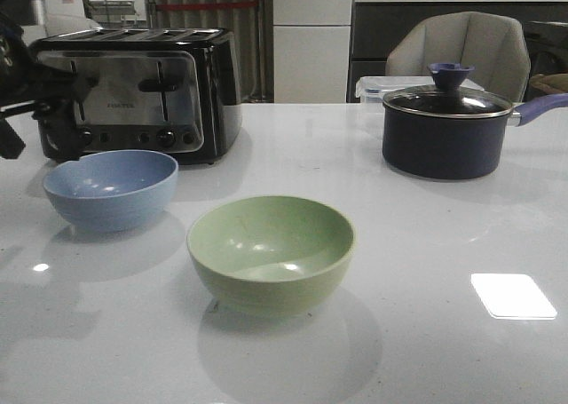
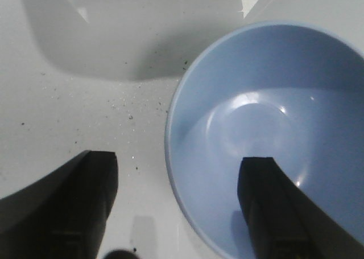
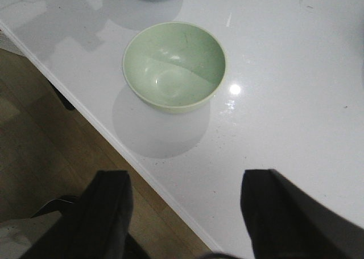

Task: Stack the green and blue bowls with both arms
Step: 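Lower the left gripper onto the rim of the light blue bowl and grasp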

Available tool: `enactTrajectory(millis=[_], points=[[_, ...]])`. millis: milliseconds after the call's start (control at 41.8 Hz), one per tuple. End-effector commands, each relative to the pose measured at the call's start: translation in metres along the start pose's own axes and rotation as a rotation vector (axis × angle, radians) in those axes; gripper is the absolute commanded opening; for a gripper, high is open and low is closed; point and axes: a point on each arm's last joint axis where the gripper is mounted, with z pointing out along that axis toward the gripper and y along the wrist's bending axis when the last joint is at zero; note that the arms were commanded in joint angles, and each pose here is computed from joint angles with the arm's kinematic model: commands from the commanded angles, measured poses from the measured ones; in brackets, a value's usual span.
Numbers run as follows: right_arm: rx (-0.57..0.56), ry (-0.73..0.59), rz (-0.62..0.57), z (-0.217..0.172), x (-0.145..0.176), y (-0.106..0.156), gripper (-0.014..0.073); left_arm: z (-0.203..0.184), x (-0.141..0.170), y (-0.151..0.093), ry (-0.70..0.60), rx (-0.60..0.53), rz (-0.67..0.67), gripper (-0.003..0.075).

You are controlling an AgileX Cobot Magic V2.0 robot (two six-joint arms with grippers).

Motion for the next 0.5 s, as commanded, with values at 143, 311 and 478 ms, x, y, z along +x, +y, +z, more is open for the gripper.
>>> enactTrajectory(millis=[143,311,478], points=[[0.011,-0.097,-0.016,-0.007,-0.013,-0.001,0.0522,0.015,-0.025,-0.002,-0.077,0.006,-0.004,0.0507],[0.011,-0.097,-0.016,-0.007,-0.013,-0.001,0.0522,0.023,-0.023,-0.001,-0.066,0.005,-0.006,0.0393],[0.011,-0.097,-0.016,-0.007,-0.013,-0.001,0.0522,0.022,-0.025,-0.001,-0.072,0.006,-0.005,0.0229]])
